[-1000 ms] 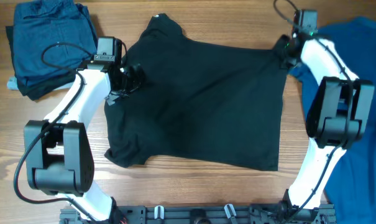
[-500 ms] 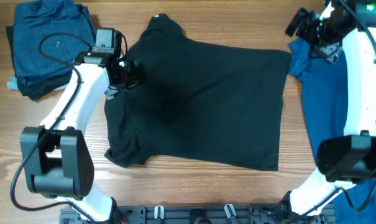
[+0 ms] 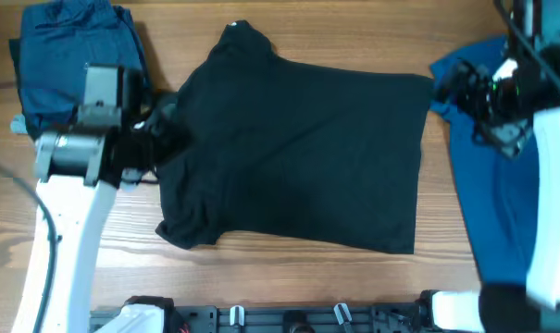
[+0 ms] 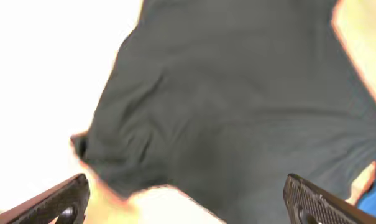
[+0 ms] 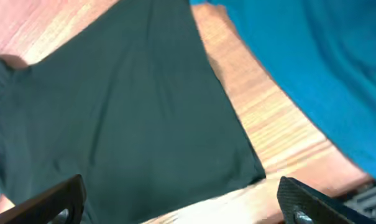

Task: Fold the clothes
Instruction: 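Move both grippers to the black shirt's bottom hem corners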

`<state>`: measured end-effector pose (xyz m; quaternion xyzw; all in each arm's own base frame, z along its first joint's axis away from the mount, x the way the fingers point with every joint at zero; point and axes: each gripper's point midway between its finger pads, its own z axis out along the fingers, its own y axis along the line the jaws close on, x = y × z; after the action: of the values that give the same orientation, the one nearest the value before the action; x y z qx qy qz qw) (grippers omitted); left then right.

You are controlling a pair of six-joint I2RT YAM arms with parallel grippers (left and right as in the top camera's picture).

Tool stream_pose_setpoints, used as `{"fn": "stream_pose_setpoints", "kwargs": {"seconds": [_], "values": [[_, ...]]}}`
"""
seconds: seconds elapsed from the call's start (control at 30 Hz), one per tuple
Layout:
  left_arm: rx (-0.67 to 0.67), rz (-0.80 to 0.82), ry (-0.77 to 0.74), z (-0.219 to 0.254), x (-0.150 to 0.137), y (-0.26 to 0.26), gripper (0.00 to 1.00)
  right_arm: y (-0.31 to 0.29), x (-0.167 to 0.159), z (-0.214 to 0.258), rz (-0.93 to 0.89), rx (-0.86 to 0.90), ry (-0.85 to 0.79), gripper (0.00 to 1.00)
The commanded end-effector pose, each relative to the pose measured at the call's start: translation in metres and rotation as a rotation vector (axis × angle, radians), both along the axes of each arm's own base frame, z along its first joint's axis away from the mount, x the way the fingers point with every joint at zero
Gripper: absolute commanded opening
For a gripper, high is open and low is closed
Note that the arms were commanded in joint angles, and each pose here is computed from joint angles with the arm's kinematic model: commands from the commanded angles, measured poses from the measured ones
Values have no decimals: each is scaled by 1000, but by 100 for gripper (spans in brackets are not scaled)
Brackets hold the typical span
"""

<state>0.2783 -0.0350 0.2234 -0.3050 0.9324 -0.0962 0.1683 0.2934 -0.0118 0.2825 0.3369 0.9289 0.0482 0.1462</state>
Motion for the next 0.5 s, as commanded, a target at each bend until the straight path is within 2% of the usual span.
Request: {"fn": "stream_pose_setpoints", "kwargs": {"seconds": [0.0, 0.23, 0.47], "values": [[-2, 124, 57, 5, -29, 9, 100, -9, -42, -8, -119, -32, 10, 100], [16, 206, 296, -13, -91, 15, 100, 9, -100, -68, -101, 57, 144, 100], [-17, 451, 513, -69, -140, 13, 100, 19, -127, -113, -175, 118, 302, 100]]}}
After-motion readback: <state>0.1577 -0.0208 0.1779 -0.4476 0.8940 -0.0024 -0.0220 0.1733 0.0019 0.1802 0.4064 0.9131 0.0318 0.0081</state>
